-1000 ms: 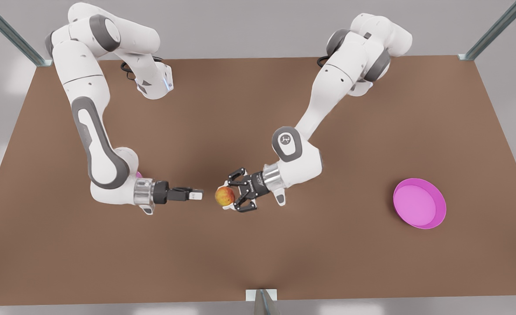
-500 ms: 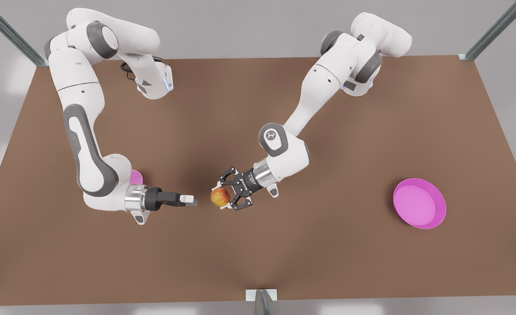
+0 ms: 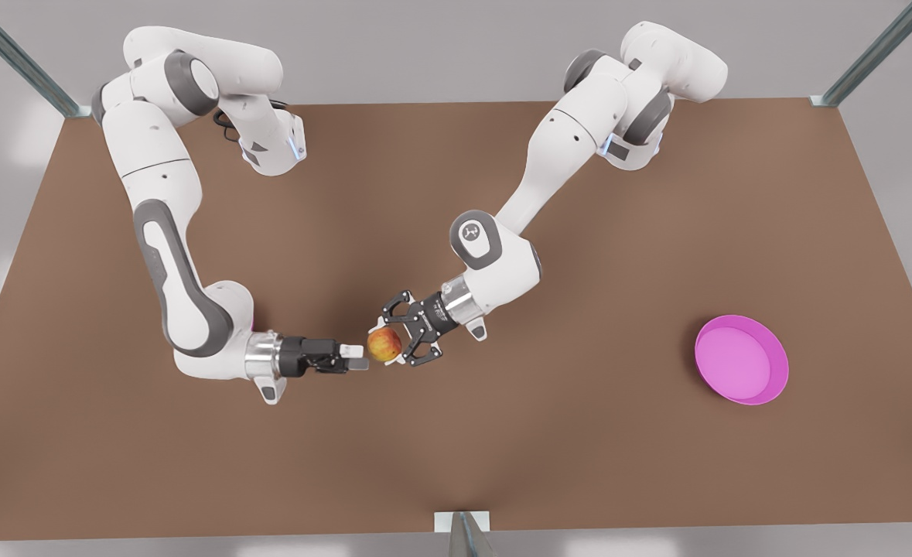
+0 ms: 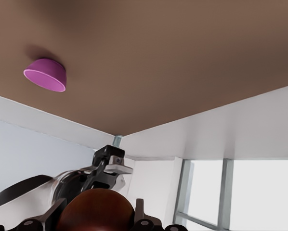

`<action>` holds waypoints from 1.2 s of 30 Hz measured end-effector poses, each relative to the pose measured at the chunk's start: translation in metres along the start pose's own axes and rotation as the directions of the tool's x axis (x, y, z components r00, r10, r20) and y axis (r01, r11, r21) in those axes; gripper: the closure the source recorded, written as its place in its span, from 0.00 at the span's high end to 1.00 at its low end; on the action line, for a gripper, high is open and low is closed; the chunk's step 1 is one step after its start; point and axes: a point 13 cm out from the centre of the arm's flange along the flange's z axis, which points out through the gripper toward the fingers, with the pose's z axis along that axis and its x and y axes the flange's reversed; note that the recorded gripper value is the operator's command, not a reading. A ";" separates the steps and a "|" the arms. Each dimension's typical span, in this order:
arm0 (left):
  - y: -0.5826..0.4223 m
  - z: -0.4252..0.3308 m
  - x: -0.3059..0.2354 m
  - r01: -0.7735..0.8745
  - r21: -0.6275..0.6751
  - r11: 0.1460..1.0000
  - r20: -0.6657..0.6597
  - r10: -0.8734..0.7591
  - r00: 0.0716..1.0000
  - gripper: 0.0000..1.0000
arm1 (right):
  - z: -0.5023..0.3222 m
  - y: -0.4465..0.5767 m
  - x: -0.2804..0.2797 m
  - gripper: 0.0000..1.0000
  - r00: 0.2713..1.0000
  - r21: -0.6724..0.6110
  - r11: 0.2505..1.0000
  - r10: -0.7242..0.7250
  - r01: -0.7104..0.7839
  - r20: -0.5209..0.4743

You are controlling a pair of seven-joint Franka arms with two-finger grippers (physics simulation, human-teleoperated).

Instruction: Use the left arm to pick up the apple from the plate, transfer it to the gripper of the right arm, and then use the right arm to place it into the bowl

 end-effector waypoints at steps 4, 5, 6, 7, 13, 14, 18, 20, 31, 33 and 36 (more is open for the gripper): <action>-0.001 0.000 -0.001 0.014 0.003 1.000 0.001 -0.014 1.000 0.65 | 0.010 0.002 0.003 1.00 0.999 0.000 0.999 -0.038 0.038 -0.004; -0.001 0.000 -0.001 0.017 0.004 1.000 0.001 -0.017 1.000 0.65 | 0.014 0.002 0.004 1.00 0.999 -0.002 0.999 -0.044 0.044 -0.007; -0.001 0.000 -0.001 0.020 0.004 1.000 0.001 -0.020 1.000 0.65 | 0.015 0.002 0.005 1.00 0.999 -0.004 0.999 -0.049 0.049 -0.007; -0.001 0.000 -0.001 0.023 0.005 1.000 0.001 -0.023 1.000 0.65 | 0.016 0.002 0.005 1.00 0.999 -0.005 0.999 -0.053 0.053 -0.007; -0.002 0.000 -0.002 0.037 0.006 0.999 0.002 -0.037 0.999 0.65 | 0.024 0.007 0.014 1.00 0.997 -0.031 0.997 -0.074 0.073 -0.023; -0.002 0.000 -0.002 0.039 0.006 0.999 0.002 -0.039 0.999 0.65 | 0.026 0.010 0.016 1.00 0.997 -0.037 0.996 -0.077 0.076 -0.027; -0.003 0.000 -0.004 0.045 0.008 0.999 0.004 -0.045 0.999 0.65 | 0.031 0.011 0.020 1.00 0.995 -0.048 0.995 -0.087 0.085 -0.038; -0.003 0.000 -0.005 0.047 0.009 0.999 0.006 -0.047 0.999 0.65 | 0.034 0.012 0.022 1.00 0.995 -0.050 0.995 -0.092 0.090 -0.043; 0.001 0.002 -0.007 0.054 0.005 0.999 0.011 -0.054 0.998 0.65 | 0.044 0.016 0.021 0.67 0.992 -0.047 0.992 -0.119 0.118 -0.035; 0.001 0.002 -0.007 0.055 0.005 0.998 0.012 -0.055 0.998 0.65 | 0.044 0.016 0.021 0.63 0.992 -0.045 0.992 -0.122 0.121 -0.032; 0.003 0.003 -0.008 0.055 0.004 0.998 0.014 -0.055 0.998 1.00 | 0.043 0.016 0.020 0.62 0.992 -0.042 0.991 -0.127 0.126 -0.029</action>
